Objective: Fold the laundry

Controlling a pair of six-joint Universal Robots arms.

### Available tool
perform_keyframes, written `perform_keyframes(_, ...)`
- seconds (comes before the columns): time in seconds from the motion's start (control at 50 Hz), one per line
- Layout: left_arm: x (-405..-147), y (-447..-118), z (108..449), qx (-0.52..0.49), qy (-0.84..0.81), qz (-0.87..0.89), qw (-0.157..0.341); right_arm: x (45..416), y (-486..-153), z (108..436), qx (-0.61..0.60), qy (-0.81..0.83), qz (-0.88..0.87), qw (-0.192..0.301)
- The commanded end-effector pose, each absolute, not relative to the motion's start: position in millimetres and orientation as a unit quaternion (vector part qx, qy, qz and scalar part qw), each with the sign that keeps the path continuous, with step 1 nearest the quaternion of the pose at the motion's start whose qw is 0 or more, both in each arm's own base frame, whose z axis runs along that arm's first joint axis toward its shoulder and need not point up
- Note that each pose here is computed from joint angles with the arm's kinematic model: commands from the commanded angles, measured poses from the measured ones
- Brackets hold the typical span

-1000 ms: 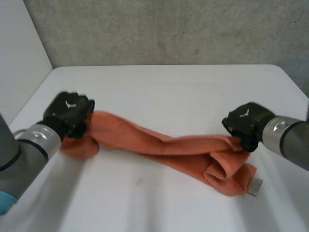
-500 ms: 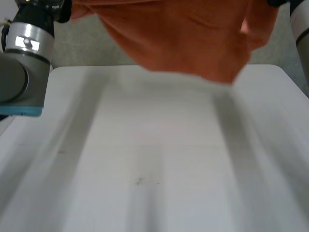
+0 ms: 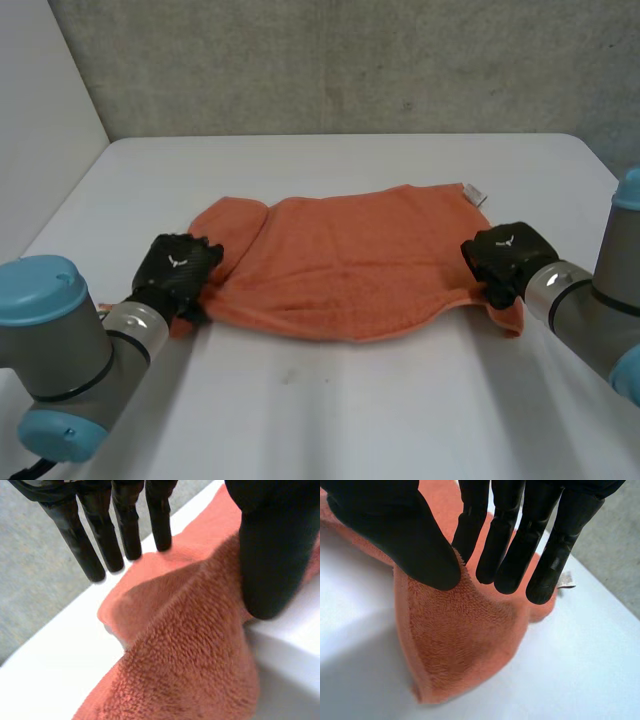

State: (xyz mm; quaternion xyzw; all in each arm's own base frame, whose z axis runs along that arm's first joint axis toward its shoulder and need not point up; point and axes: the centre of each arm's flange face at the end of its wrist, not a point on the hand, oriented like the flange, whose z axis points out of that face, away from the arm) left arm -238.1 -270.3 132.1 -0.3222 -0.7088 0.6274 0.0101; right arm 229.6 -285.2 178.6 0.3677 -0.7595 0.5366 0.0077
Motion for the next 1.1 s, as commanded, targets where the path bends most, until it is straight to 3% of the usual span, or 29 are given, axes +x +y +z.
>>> perform_keyframes(0.02,-234.9,-256.0,160.0,-0.326,-0.719,0.614,0.015,227.4,-279.8,170.5,0.362,-0.759,0.542,0.007)
perform_keyframes(0.2,-220.9,-253.6,187.7,-0.305,-0.72,0.624,0.005,216.0,-282.4,163.5,0.346,-0.762,0.547,0.016)
perform_keyframes(0.6,-163.1,-271.0,166.5,-0.22,-0.797,0.562,-0.021,211.1,-283.9,157.4,0.342,-0.769,0.54,0.017)
perform_keyframes(0.92,-169.6,-276.9,130.4,-0.241,-0.813,0.53,0.009,211.1,-282.1,154.7,0.343,-0.771,0.536,0.016)
perform_keyframes(1.1,-171.2,-285.5,132.8,-0.241,-0.79,0.564,0.003,211.7,-283.5,157.4,0.328,-0.776,0.539,0.007)
